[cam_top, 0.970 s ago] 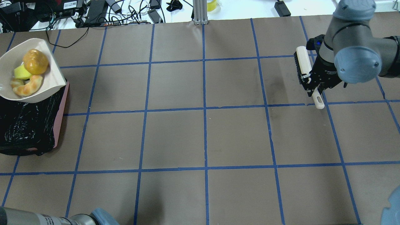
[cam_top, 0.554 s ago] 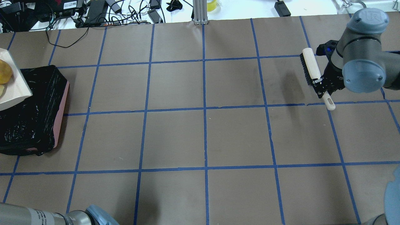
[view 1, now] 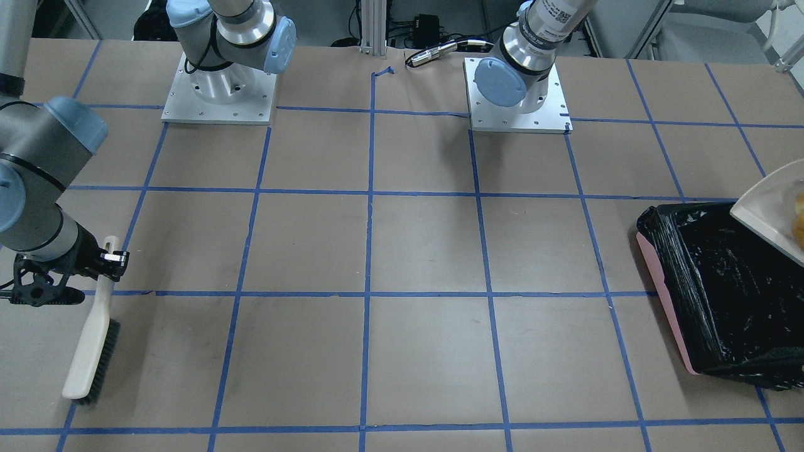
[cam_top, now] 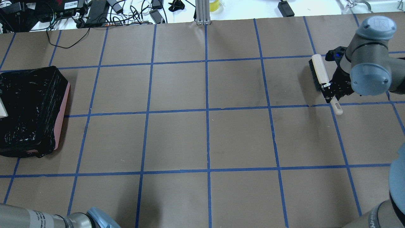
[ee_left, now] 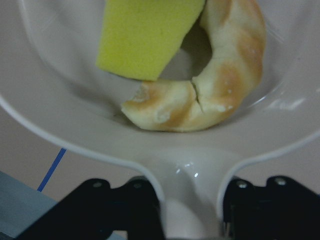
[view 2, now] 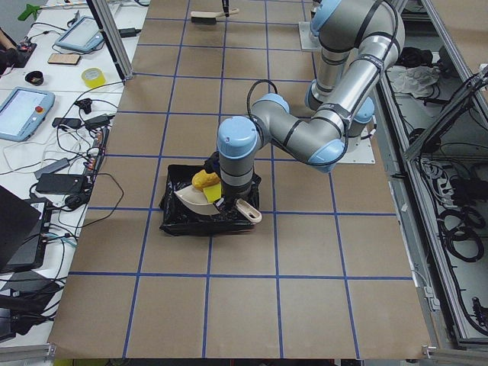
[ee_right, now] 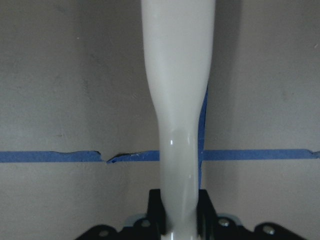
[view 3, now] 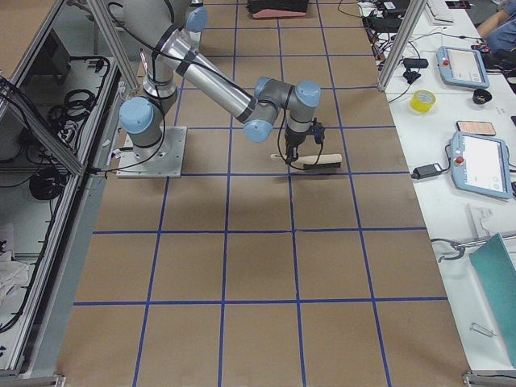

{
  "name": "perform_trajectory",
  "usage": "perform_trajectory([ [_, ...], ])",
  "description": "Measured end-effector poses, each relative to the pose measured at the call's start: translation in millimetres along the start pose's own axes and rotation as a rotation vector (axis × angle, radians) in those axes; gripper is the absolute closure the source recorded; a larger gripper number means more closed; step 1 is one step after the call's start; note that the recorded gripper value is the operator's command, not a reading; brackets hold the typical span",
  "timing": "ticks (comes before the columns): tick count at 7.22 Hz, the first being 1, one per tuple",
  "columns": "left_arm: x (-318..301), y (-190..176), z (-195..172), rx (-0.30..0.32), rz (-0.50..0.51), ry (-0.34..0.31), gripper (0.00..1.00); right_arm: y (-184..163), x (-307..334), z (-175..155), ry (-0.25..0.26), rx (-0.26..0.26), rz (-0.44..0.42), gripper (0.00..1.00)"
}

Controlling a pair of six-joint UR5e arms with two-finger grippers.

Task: Sweep and dump trash into bin
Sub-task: 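Tilt the dustpan over the black bin with the left gripper to dump contents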

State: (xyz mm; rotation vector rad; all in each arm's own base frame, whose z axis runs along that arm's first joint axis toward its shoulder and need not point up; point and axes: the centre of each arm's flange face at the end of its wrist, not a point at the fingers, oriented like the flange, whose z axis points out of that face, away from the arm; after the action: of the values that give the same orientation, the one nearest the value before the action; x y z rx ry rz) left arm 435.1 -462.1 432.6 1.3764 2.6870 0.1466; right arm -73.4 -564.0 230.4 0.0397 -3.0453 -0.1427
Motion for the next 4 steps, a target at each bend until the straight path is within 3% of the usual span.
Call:
perform_trajectory([
  [1,-5,-12,-4,-0.087,0.051,-0.01,1.0,-1,1,1,0.0,-0.001,0.004,1.0],
  [3,-10,-64,-18,-0.326,0.177,0.002,1.0,-3,1,8,-0.007,-0.012,0.007,1.0],
  [4,-10,-84,-22,-0.415,0.225,0.014,1.0,-3,0,10,-0.01,-0.016,0.007,0.87],
])
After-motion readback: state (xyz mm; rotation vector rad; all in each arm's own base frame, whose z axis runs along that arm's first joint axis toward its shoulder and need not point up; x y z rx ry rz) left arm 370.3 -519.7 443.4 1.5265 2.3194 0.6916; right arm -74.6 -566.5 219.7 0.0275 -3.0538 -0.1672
